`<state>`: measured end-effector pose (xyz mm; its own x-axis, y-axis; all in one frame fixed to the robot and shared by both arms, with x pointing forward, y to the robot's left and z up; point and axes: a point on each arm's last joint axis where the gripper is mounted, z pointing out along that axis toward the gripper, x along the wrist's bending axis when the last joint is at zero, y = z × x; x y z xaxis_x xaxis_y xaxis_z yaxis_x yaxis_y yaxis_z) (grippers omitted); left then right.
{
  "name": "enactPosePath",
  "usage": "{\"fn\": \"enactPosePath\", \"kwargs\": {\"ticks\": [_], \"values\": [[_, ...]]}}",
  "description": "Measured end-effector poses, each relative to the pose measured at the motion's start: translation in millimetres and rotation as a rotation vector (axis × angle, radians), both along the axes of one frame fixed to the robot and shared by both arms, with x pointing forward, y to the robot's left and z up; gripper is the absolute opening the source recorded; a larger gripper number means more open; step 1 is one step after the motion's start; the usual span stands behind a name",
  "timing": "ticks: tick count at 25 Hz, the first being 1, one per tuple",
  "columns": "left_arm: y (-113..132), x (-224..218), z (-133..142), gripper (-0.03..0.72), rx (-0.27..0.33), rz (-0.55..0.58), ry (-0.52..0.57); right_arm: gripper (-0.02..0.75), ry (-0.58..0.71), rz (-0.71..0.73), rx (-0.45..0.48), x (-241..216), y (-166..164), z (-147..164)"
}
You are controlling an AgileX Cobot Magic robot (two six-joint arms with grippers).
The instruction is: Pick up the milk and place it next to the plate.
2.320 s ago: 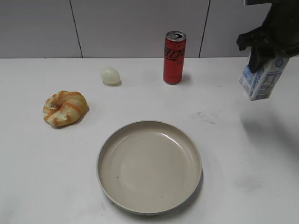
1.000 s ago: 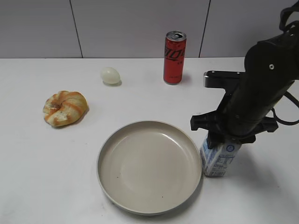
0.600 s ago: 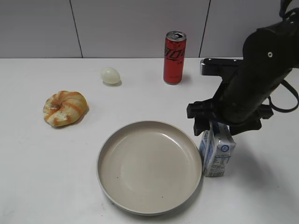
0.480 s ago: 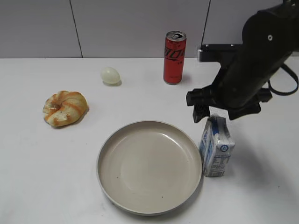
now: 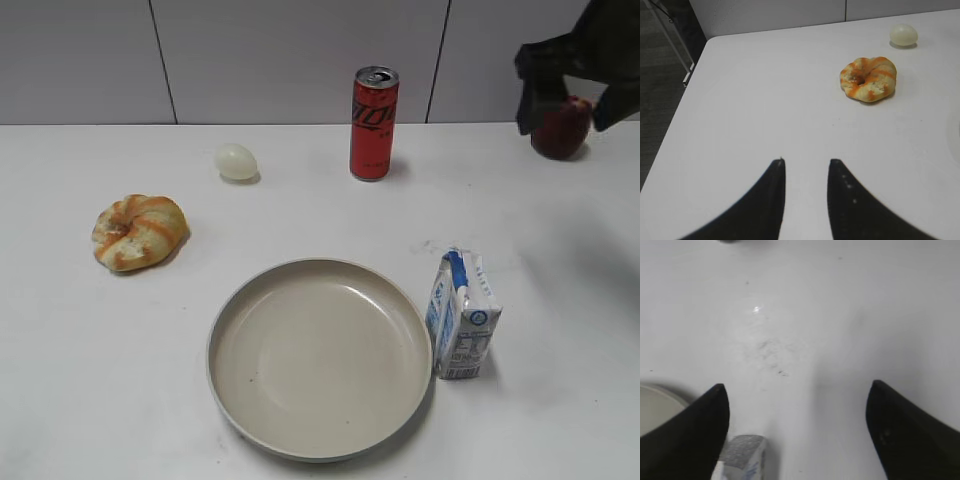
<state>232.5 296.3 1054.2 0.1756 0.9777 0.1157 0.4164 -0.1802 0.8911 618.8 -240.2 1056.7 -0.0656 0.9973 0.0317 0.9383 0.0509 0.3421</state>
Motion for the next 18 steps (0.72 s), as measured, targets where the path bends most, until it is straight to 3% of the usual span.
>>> {"fn": "enactPosePath", "kwargs": {"ticks": [4,10,18], "values": [[0,0,0,0.23,0.0,0.0,0.0,0.632,0.099,-0.014,-0.031,6,-30,-2],[0,0,0,0.23,0.0,0.0,0.0,0.603,0.116,-0.026,-0.029,1,-50,2],[0,0,0,0.23,0.0,0.0,0.0,0.591,0.079,0.049,0.043,-97,-44,33]]}}
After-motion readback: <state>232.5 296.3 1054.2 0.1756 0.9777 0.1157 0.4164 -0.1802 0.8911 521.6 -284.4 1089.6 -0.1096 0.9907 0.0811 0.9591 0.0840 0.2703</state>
